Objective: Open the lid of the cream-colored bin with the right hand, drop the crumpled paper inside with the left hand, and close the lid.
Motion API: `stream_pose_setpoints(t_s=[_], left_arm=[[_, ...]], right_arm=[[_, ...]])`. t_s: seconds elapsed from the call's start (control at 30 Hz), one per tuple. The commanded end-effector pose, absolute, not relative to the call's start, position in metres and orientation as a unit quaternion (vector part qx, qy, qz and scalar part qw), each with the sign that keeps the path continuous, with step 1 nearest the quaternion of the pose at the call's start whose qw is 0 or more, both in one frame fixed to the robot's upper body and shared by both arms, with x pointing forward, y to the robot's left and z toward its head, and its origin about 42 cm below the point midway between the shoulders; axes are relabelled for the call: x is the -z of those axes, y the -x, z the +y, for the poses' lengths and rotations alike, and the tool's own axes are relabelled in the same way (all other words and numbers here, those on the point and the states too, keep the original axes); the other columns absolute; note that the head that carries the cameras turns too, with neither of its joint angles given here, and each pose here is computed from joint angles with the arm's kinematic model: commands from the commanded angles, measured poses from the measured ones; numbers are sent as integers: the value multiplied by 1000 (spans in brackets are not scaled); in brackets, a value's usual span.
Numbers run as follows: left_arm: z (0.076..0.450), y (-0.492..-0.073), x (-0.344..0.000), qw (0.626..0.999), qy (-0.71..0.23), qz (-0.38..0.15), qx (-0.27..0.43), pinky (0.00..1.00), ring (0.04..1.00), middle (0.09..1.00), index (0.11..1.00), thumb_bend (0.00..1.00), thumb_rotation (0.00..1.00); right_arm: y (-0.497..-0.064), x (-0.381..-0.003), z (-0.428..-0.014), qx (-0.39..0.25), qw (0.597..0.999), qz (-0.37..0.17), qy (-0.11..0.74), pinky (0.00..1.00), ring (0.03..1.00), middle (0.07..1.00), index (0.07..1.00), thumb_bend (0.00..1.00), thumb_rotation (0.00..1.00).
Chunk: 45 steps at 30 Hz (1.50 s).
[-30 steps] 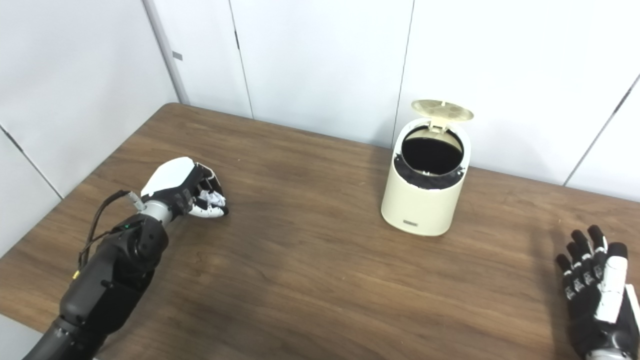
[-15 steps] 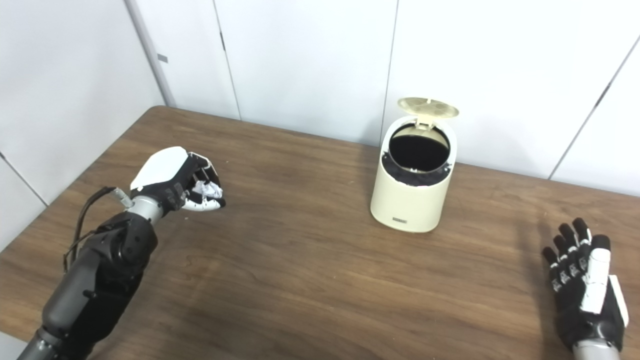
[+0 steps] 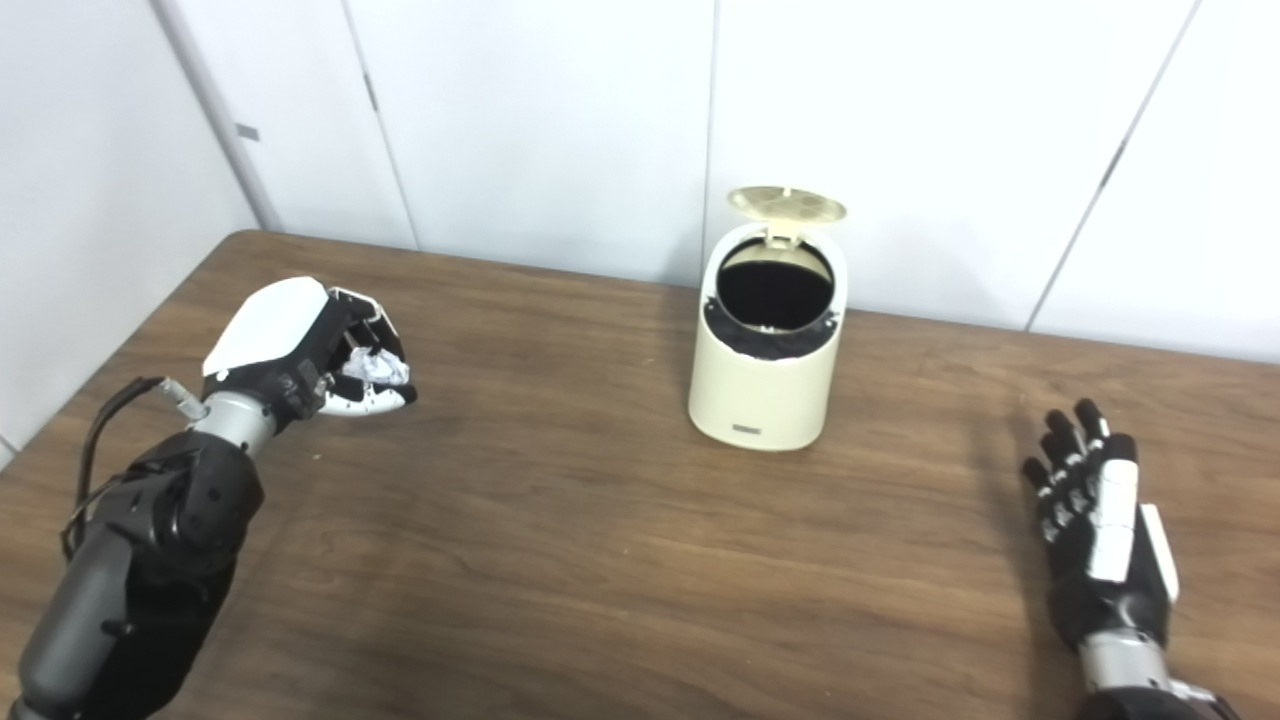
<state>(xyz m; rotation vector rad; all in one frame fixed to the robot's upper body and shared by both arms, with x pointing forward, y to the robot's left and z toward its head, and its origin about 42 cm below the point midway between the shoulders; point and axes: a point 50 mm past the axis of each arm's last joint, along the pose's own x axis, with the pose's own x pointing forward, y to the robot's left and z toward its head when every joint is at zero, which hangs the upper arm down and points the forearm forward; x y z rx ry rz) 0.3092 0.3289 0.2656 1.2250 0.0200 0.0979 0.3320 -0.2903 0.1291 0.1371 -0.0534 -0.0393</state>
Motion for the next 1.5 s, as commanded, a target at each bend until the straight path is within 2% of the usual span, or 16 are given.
stream_pose_setpoints(t_s=[0.0,0.37,0.53,0.77,0.93,1.1,1.47], left_arm=[[324,-314,-291,811,-580,-35,-70,496,438,507,472,502,0],[301,-330,-297,822,-562,-74,-55,469,397,497,496,500,0],[289,-337,-299,827,-553,-84,-53,340,386,487,502,473,0],[271,-345,-301,829,-548,-107,-46,387,382,472,525,473,0],[261,-348,-303,835,-537,-113,-42,369,390,480,502,474,0],[254,-350,-304,839,-529,-124,-37,299,375,483,514,467,0],[246,-356,-303,837,-524,-153,-24,295,375,484,502,468,0]], right_arm=[[-334,-128,-284,18,997,-27,-68,975,977,954,997,568,1000],[-334,-124,-273,10,997,-36,-71,991,988,967,1000,543,1000],[-335,-125,-269,12,997,-39,-70,999,998,975,998,573,1000],[-338,-125,-263,11,997,-37,-71,1000,1000,995,997,588,1000],[-338,-125,-257,12,996,-37,-78,1000,1000,998,997,585,1000],[-336,-128,-252,13,997,-42,-67,1000,1000,1000,992,599,1000],[-324,-130,-254,17,996,-60,-57,1000,1000,994,983,597,1000]])
